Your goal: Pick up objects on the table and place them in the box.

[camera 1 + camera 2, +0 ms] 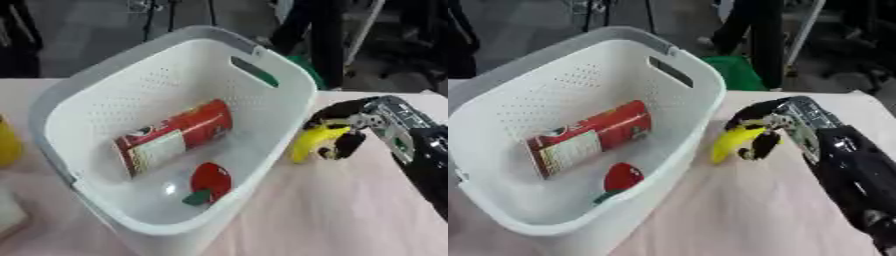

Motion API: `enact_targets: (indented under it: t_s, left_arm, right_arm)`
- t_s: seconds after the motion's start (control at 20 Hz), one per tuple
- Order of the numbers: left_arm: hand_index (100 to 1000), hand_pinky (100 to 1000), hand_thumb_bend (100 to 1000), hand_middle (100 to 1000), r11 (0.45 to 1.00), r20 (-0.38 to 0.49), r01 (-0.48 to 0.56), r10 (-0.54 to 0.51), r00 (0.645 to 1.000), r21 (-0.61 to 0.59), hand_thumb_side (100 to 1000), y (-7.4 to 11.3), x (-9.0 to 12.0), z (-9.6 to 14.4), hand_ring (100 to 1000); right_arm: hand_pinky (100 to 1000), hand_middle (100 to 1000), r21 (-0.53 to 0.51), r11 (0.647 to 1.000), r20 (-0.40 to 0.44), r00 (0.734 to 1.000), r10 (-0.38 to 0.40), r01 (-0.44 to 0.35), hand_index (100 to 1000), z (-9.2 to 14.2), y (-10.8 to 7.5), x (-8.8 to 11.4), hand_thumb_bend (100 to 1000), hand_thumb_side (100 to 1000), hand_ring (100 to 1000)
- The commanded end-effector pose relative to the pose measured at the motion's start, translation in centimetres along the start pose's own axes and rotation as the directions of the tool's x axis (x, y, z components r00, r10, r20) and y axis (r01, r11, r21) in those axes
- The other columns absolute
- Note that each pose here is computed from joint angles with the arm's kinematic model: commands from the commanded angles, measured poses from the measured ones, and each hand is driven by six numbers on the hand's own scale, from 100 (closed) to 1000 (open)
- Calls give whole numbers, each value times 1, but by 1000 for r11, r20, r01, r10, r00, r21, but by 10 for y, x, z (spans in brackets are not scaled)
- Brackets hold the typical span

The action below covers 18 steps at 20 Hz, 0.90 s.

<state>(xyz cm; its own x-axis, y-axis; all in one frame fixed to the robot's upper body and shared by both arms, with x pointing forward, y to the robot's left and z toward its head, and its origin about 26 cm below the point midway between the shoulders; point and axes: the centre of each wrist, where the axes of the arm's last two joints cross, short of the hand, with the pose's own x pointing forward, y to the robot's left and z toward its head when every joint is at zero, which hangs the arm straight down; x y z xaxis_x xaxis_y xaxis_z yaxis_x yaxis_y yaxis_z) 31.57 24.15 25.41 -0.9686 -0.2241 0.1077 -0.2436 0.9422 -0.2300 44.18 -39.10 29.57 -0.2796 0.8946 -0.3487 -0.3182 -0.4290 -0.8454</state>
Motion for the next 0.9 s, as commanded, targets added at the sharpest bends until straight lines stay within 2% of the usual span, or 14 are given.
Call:
enact_targets:
  t_s: [0.05, 0.1, 0.35, 0.4, 0.65, 0.7, 0.9]
  left_arm:
    - [750, 654, 100, 600, 1000, 27, -7, 7, 1000, -3, 1000, -1, 4, -7, 495]
    - [749, 654, 100, 600, 1000, 27, -6, 6, 1000, -3, 1000, -1, 4, -7, 495]
    - [749, 654, 100, 600, 1000, 28, -7, 7, 1000, -1, 1000, -1, 4, -7, 495]
    - [749, 654, 100, 600, 1000, 28, -7, 7, 1000, -1, 1000, -1, 4, -7, 495]
    - [749, 654, 100, 600, 1000, 28, -7, 7, 1000, 0, 1000, -1, 4, -7, 495]
    - [749, 654, 100, 600, 1000, 29, -7, 7, 1000, 0, 1000, -1, 4, -7, 495]
    - [749, 654, 100, 600, 1000, 29, -6, 6, 1000, 2, 1000, -1, 4, -7, 495]
  right_arm:
    - [966, 898, 12, 999, -23, 999, 32, -31, 938, 15, -7, -14, 209, 351, 988]
    - [966, 895, 14, 999, -22, 999, 32, -31, 936, 14, -7, -14, 181, 362, 987]
    - [964, 876, 14, 1000, -29, 999, 23, -22, 904, 14, -4, -15, 182, 352, 982]
    - [960, 856, 8, 1000, -32, 999, 19, -19, 870, 13, -3, -15, 203, 343, 974]
    - [957, 830, -6, 1000, -41, 999, 13, -13, 836, 11, 0, -15, 225, 322, 967]
    - [955, 798, -6, 1000, -42, 999, 12, -12, 779, 11, 1, -15, 230, 307, 962]
    - [952, 771, -5, 1000, -46, 999, 11, -11, 746, 10, 3, -16, 239, 290, 956]
